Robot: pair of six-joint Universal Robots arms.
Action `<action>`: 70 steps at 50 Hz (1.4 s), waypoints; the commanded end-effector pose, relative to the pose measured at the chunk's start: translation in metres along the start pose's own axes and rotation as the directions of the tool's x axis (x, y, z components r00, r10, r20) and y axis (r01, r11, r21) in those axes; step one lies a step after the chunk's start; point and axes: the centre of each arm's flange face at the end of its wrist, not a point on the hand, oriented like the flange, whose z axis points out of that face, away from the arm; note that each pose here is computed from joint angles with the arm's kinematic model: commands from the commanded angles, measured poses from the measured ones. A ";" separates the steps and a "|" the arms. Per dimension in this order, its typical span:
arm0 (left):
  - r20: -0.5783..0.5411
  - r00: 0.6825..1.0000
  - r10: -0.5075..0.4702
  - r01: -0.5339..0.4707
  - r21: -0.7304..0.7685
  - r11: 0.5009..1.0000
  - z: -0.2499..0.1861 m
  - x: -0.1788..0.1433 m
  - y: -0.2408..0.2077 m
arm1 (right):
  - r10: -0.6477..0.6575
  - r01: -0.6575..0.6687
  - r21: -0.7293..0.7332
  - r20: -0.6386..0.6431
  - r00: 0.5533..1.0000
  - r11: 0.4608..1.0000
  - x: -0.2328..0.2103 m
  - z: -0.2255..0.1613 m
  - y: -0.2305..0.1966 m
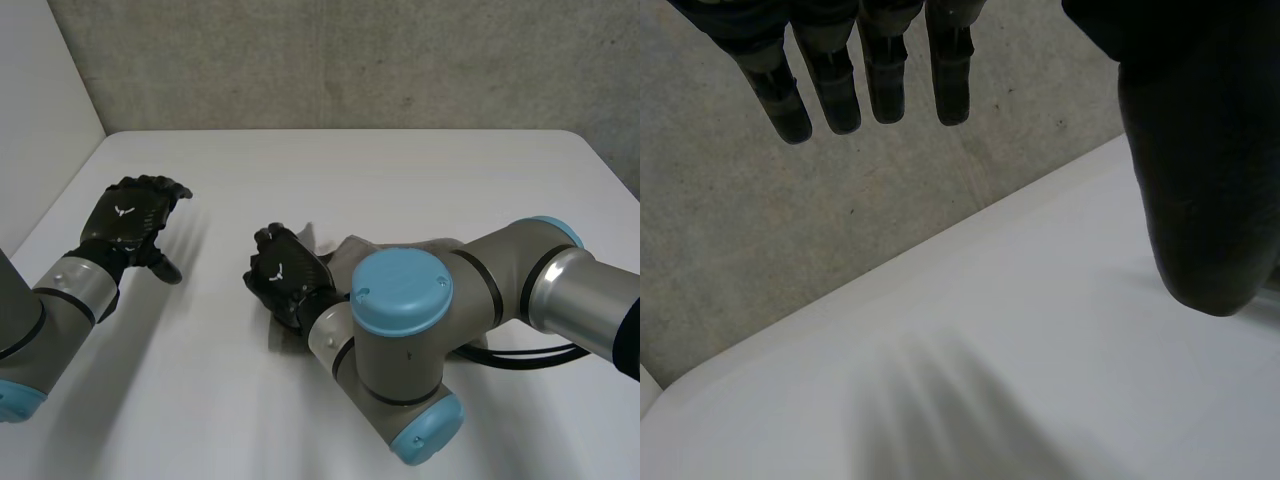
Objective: Fold the towel.
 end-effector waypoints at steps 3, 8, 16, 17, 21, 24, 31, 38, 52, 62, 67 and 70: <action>-0.007 1.000 0.000 0.000 0.000 1.000 -0.001 0.003 0.000 | 0.065 -0.065 -0.009 0.072 0.995 0.998 0.000 -0.025 0.001; -0.016 1.000 0.005 -0.005 0.009 1.000 -0.002 0.005 -0.003 | 0.167 -0.167 -0.014 0.023 0.986 0.986 0.026 -0.043 -0.002; -0.118 0.992 0.035 -0.023 0.096 0.995 -0.009 0.042 -0.032 | 0.386 -0.405 -0.062 -0.207 0.899 0.912 0.104 -0.083 0.035; -0.151 0.988 0.042 -0.025 0.113 0.993 -0.011 0.054 -0.037 | 0.404 -0.432 -0.072 -0.244 0.881 0.899 0.113 -0.092 0.044; -0.231 0.972 0.044 -0.009 0.148 0.989 -0.016 0.083 -0.048 | 0.431 -0.479 -0.119 -0.289 0.855 0.870 0.118 -0.110 0.066; -0.307 0.952 0.012 0.041 0.165 0.985 -0.020 0.109 -0.058 | 0.461 -0.522 -0.168 -0.302 0.835 0.836 0.116 -0.120 0.088; -0.440 0.895 -0.067 0.108 0.067 0.992 -0.015 0.160 -0.037 | 0.511 -0.584 -0.224 -0.309 0.802 0.781 0.107 -0.132 0.117; -0.488 0.868 -0.089 0.089 -0.024 0.996 -0.006 0.185 -0.012 | 0.528 -0.602 -0.257 -0.305 0.793 0.756 0.097 -0.128 0.131; -0.398 0.916 -0.056 0.047 -0.032 0.998 0.026 0.187 0.011 | 0.534 -0.608 -0.269 -0.302 0.790 0.747 0.091 -0.128 0.135; -0.189 0.982 -0.017 0.008 -0.049 0.999 0.044 0.149 0.021 | 0.534 -0.607 -0.269 -0.300 0.791 0.748 0.089 -0.129 0.136; -0.110 0.994 -0.023 0.012 -0.103 0.995 0.037 0.125 0.031 | 0.534 -0.606 -0.269 -0.298 0.791 0.748 0.088 -0.129 0.136; -0.100 0.995 -0.025 0.014 -0.111 0.994 0.034 0.120 0.032 | 0.534 -0.606 -0.268 -0.298 0.791 0.749 0.088 -0.129 0.136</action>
